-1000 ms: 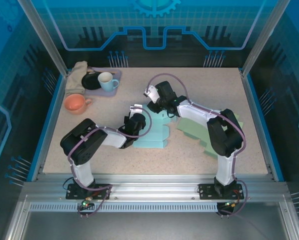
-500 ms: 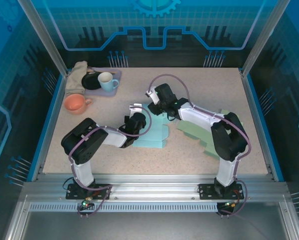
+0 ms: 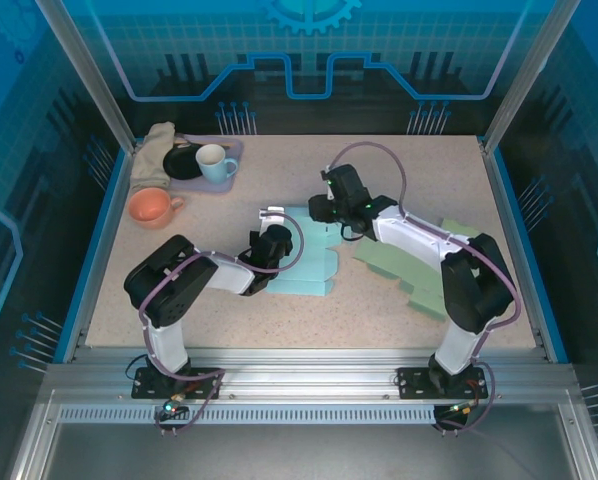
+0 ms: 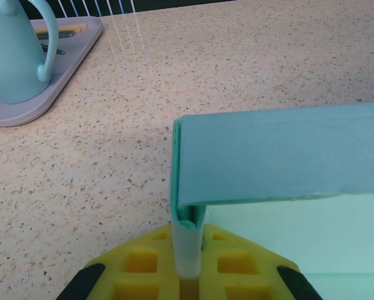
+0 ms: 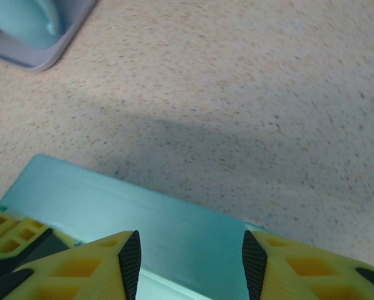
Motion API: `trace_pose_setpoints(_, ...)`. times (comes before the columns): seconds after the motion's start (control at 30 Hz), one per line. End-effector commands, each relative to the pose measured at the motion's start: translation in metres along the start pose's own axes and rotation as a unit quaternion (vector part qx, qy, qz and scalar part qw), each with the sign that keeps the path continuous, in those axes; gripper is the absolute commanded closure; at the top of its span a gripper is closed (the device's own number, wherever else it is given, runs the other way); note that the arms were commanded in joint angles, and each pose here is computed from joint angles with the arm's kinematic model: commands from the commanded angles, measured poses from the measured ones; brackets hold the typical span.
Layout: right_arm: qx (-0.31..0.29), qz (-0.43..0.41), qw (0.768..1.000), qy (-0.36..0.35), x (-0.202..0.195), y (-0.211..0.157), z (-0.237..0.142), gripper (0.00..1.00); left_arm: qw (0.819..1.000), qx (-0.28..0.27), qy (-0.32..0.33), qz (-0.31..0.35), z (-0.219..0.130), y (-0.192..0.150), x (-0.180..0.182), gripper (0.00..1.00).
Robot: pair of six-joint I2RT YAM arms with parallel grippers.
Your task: Fold the paper box
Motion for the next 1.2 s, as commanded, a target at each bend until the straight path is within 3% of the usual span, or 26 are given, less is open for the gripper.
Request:
trace_pose_setpoints(0.0,0.007,0.079,0.997,-0.006,-0.013,-0.009,0.008,0.51,1.000,0.014,0.001,0.020,0.004,-0.009,-0.001,0.99)
trace_pose_setpoints(0.4,0.037,0.150,0.988,0.026,-0.022,-0.023,0.017,0.51,1.000,0.014,0.000,0.022,0.005,-0.009,-0.002,0.99)
trace_pose_setpoints(0.67,0.061,0.191,0.970,0.139,-0.005,-0.025,0.021,0.53,1.000,0.013,-0.003,0.028,0.005,-0.009,-0.003,0.99)
trace_pose_setpoints(1.0,-0.019,0.190,0.954,0.230,-0.005,-0.024,0.003,0.54,1.000,0.014,-0.001,0.028,0.005,-0.009,-0.003,0.98)
trace_pose_setpoints(1.17,-0.021,0.167,0.970,0.177,-0.016,-0.033,-0.001,0.53,0.999,0.021,0.006,0.027,0.007,-0.008,-0.004,0.98)
Point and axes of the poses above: each hand's point on the last joint's axis, 136 mm out from that joint toward the fingers, its own z axis out along the fingers, its own x axis along the line the jaws close on, y = z × x, the point moved 9 cm from there along -z, back along the fingers, and after that the axes turned 11 degrees about z, right-handed, at the moved point
